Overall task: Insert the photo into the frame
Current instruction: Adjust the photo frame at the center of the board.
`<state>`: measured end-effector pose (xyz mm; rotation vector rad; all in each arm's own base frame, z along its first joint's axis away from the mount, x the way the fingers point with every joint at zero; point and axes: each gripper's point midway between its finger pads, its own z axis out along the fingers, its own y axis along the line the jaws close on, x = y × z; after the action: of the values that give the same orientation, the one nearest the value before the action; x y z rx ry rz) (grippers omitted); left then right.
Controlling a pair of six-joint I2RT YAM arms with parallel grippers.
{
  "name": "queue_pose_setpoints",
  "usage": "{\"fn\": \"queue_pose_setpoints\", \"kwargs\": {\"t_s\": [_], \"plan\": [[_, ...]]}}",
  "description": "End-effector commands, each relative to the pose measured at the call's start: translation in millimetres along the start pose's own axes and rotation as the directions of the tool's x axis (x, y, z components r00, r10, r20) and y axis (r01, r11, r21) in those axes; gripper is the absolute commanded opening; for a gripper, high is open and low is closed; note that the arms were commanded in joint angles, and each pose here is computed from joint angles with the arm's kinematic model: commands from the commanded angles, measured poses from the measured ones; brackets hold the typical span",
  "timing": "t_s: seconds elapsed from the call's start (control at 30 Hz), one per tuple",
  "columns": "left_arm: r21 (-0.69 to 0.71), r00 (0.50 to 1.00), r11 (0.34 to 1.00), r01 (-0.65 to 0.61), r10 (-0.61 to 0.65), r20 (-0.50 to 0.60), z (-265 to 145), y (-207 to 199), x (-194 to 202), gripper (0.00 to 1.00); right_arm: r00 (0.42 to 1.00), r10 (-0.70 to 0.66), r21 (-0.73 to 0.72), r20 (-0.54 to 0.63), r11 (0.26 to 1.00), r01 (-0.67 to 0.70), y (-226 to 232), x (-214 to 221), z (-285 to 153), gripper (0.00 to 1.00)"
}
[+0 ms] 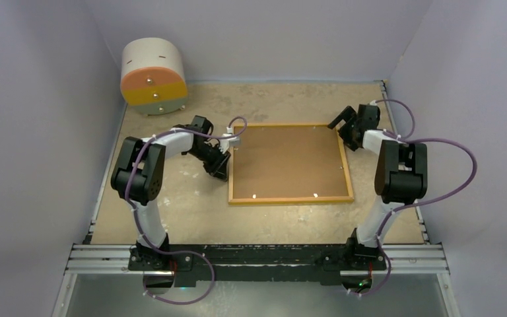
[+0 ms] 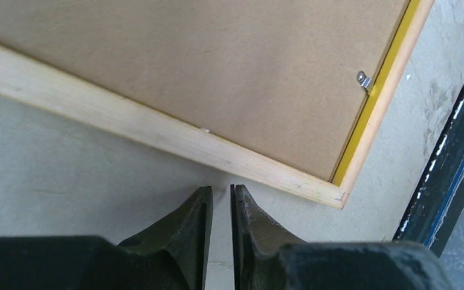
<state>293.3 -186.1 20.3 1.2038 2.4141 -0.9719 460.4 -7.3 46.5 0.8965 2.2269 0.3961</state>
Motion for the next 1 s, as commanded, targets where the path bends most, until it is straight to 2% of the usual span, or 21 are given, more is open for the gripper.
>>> {"fn": "queue_pose_setpoints", "kwargs": {"t_s": [0.0, 0.17, 0.3, 0.4, 0.57, 0.67, 0.73, 0.83, 0.9, 0.97], "plan": [[-0.01, 0.996, 0.998, -0.057, 0.057, -0.064, 8, -6, 13, 0.21, 0.999, -0.02, -0.091, -0.027, 0.996, 0.017, 22, 5, 9, 0.99], [0.018, 0.998, 0.999, -0.046, 0.047, -0.045, 8, -10, 5, 0.21, 0.996, -0.01, -0.161, -0.088, 0.987, -0.004, 35, 26, 7, 0.98], [0.033, 0.999, 0.998, -0.045, 0.046, -0.024, 2, -11, -7, 0.2, 0.982, -0.081, -0.231, -0.172, 0.972, 0.04, 58, 69, 0, 0.94], [-0.019, 0.999, 0.999, -0.042, 0.042, 0.003, -13, 5, -16, 0.2, 0.964, -0.144, -0.253, -0.224, 0.964, 0.085, 72, 108, -11, 0.92], [-0.132, 0.998, 0.99, 0.04, -0.035, 0.043, -40, 51, -19, 0.19, 0.941, -0.202, -0.237, -0.272, 0.962, 0.137, 74, 158, -31, 0.92], [-0.145, 0.997, 0.987, 0.068, -0.061, 0.056, -40, 62, -19, 0.18, 0.932, -0.244, -0.194, -0.267, 0.961, 0.195, 64, 166, -40, 0.99], [-0.129, 0.994, 0.988, 0.089, -0.08, 0.072, -36, 62, -20, 0.18, 0.92, -0.281, -0.179, -0.273, 0.954, 0.238, 59, 163, -50, 0.99], [-0.138, 0.991, 0.985, 0.107, -0.094, 0.1, -33, 68, -31, 0.18, 0.888, -0.442, -0.182, -0.124, 0.89, 0.417, 75, 121, -73, 0.99], [-0.163, 0.989, 0.981, 0.108, -0.088, 0.123, -34, 78, -45, 0.18, 0.842, -0.537, -0.323, -0.052, 0.807, 0.495, 105, 119, -101, 0.99], [-0.177, 0.988, 0.979, 0.103, -0.08, 0.132, -31, 89, -61, 0.18, 0.782, -0.623, -0.416, -0.029, 0.719, 0.557, 123, 135, -126, 0.99]]}}
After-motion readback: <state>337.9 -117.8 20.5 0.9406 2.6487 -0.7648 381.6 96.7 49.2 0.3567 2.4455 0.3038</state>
